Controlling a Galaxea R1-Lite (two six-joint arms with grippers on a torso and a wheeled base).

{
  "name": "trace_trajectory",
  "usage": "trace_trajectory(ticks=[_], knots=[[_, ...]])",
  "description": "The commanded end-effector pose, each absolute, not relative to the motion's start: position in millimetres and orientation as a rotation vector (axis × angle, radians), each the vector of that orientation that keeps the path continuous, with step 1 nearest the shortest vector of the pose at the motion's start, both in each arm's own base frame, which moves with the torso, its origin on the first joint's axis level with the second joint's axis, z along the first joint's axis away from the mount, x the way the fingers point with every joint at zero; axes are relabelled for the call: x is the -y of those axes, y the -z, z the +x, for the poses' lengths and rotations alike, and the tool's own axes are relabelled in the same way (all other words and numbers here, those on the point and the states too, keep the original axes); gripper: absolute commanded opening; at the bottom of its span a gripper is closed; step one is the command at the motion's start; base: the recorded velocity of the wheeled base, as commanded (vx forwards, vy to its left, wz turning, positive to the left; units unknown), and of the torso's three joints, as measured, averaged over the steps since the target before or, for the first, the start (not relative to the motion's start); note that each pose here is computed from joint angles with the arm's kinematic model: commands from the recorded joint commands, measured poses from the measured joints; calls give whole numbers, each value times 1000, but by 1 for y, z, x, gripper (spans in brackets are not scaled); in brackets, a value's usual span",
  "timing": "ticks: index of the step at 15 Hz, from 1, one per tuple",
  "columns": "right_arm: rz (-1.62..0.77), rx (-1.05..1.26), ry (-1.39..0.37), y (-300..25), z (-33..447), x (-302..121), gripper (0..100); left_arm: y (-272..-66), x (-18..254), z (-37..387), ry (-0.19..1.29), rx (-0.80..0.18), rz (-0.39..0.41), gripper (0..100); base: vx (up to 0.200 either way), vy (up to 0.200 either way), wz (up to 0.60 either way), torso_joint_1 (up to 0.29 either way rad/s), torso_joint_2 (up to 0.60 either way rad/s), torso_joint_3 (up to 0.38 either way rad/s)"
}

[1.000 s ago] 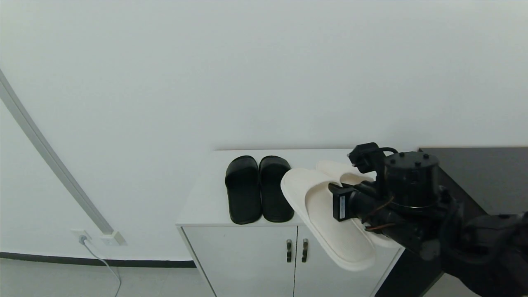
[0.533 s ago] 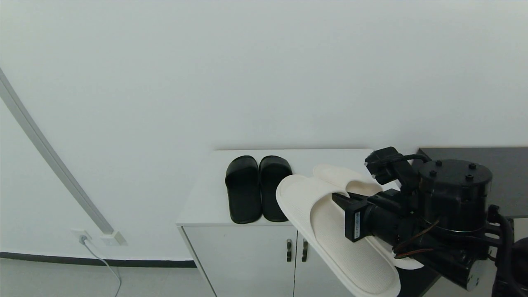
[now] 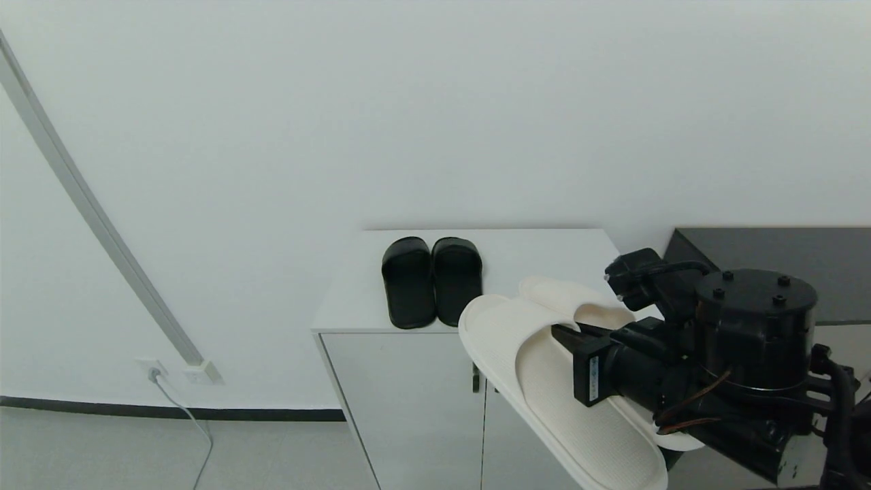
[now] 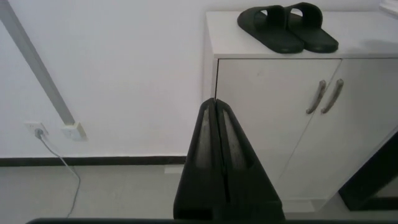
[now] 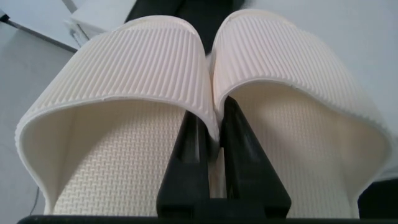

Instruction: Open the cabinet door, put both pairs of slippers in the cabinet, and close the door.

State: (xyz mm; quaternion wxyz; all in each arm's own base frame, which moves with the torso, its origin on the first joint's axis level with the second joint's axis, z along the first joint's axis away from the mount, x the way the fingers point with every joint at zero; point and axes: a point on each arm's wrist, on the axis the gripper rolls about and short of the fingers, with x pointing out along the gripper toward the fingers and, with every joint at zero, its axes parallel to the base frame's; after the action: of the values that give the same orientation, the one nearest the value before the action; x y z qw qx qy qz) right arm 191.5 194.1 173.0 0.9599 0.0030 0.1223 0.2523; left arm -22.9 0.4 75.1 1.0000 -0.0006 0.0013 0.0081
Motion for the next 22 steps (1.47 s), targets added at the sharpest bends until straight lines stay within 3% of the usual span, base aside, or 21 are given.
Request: trace_trajectory(ticks=[1, 17, 18, 22], knots=[[8, -245, -510, -173, 192, -193, 0, -75, 0, -23, -17, -3, -2, 0, -200, 0, 0, -2, 7, -2], [-5, -269, -491, -166, 195, -189, 0, -75, 0, -23, -12, -5, 2, 0, -13, 0, 0, 0, 0, 0], [-7, -270, -491, -165, 195, -189, 0, -76, 0, -23, -12, -3, 2, 100, 0, 0, 0, 0, 0, 0], [-12, -278, -491, -163, 195, -188, 0, -75, 0, -23, -8, -5, 9, 100, 0, 0, 0, -95, 220, 121]])
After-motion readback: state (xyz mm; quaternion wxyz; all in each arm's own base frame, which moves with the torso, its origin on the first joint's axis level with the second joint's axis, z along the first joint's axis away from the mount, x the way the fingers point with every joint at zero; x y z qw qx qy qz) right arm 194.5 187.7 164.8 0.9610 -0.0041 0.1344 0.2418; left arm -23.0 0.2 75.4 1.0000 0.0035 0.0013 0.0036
